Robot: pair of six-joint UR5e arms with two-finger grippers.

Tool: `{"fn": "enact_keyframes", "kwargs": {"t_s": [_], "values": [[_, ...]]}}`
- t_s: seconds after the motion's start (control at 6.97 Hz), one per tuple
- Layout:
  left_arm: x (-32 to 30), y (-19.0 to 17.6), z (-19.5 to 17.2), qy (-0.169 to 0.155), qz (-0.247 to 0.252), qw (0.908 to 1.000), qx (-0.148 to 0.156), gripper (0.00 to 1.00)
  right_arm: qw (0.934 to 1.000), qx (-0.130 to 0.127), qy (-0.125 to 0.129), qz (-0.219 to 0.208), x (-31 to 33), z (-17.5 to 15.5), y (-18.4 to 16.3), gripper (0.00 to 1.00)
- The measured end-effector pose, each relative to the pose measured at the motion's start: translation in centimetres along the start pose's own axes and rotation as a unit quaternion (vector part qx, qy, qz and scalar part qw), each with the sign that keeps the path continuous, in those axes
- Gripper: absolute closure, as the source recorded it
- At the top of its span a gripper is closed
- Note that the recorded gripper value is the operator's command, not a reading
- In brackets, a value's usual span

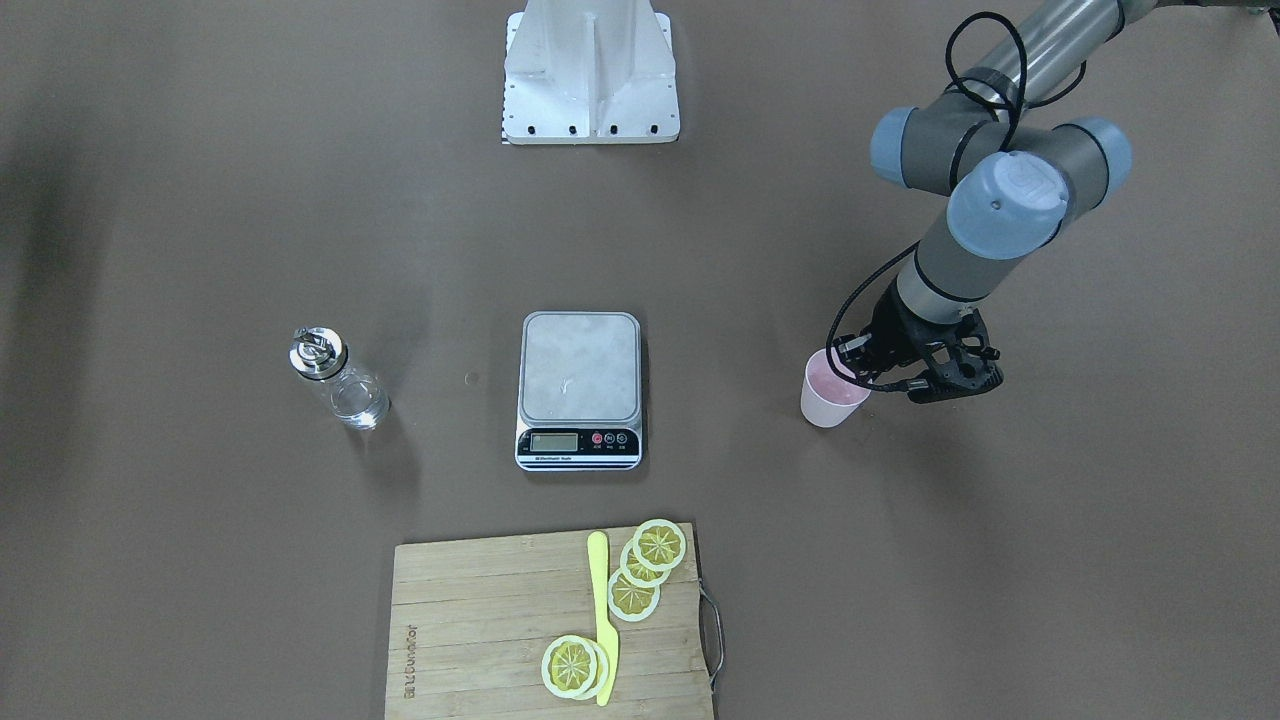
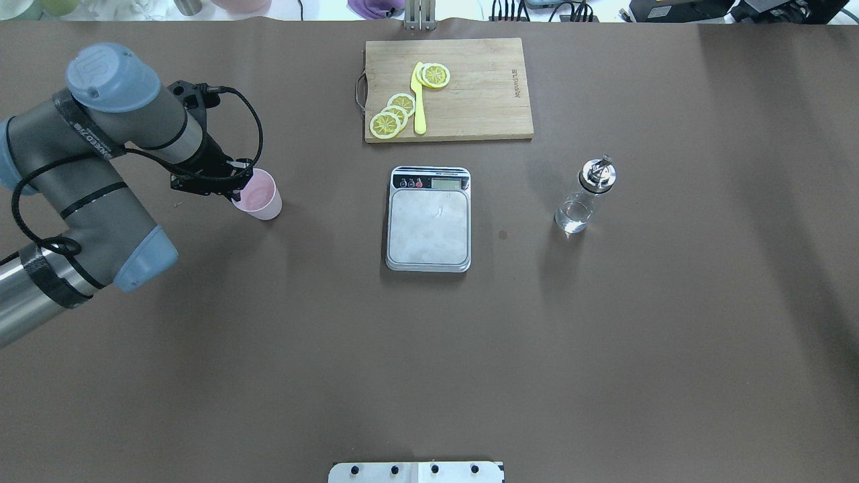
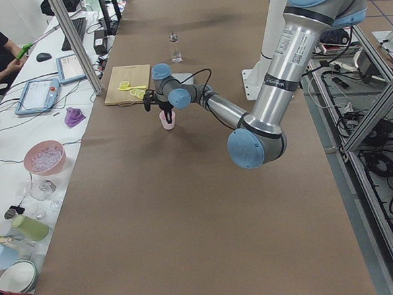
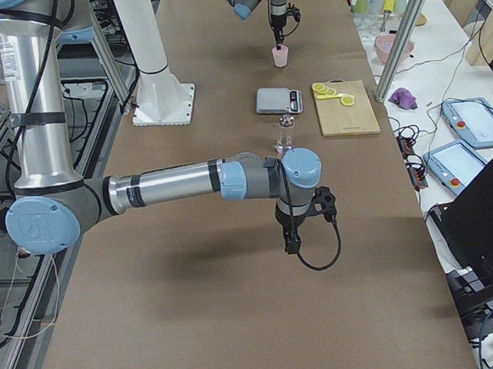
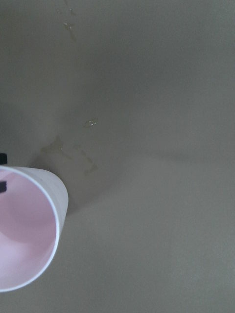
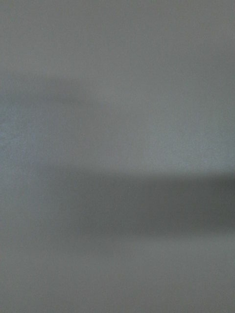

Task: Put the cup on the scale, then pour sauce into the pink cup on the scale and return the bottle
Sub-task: 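Carry the pink cup with the left gripper onto the scale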

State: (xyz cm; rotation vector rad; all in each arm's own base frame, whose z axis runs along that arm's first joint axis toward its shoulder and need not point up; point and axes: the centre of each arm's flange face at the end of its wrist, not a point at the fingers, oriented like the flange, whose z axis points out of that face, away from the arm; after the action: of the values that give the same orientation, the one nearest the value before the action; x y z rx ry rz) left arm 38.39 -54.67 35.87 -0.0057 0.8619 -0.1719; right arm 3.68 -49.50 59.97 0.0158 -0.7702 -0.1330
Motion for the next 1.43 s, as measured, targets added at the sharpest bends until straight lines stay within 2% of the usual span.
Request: {"fn": "enact_keyframes", "kwargs": {"t_s": [0.43, 0.72, 0.86, 1.15, 1.43], "values": [[2.2, -1.7, -5.7, 0.028, -0.018, 0.9994, -0.007, 1.00, 1.0000, 0.000, -0.004, 0.000, -0.1, 0.0, -0.1, 0.00], [8.6, -1.6, -9.7, 0.039, -0.068, 0.9968, -0.013, 1.00, 1.0000, 0.003, -0.007, -0.005, -0.7, -0.3, -0.6, 0.00], [12.2, -0.4, -10.8, 0.050, -0.093, 0.9942, -0.019, 1.00, 0.9999, 0.001, -0.005, -0.013, -1.5, -0.2, -1.3, 0.00], [19.3, 3.4, -11.1, 0.070, -0.123, 0.9893, -0.036, 1.00, 0.9992, 0.006, 0.001, -0.040, -4.1, -0.8, -3.0, 0.00], [24.5, 6.4, -9.0, 0.063, -0.131, 0.9888, -0.032, 1.00, 0.9985, 0.009, 0.010, -0.053, -5.7, -1.6, -4.0, 0.00]]}}
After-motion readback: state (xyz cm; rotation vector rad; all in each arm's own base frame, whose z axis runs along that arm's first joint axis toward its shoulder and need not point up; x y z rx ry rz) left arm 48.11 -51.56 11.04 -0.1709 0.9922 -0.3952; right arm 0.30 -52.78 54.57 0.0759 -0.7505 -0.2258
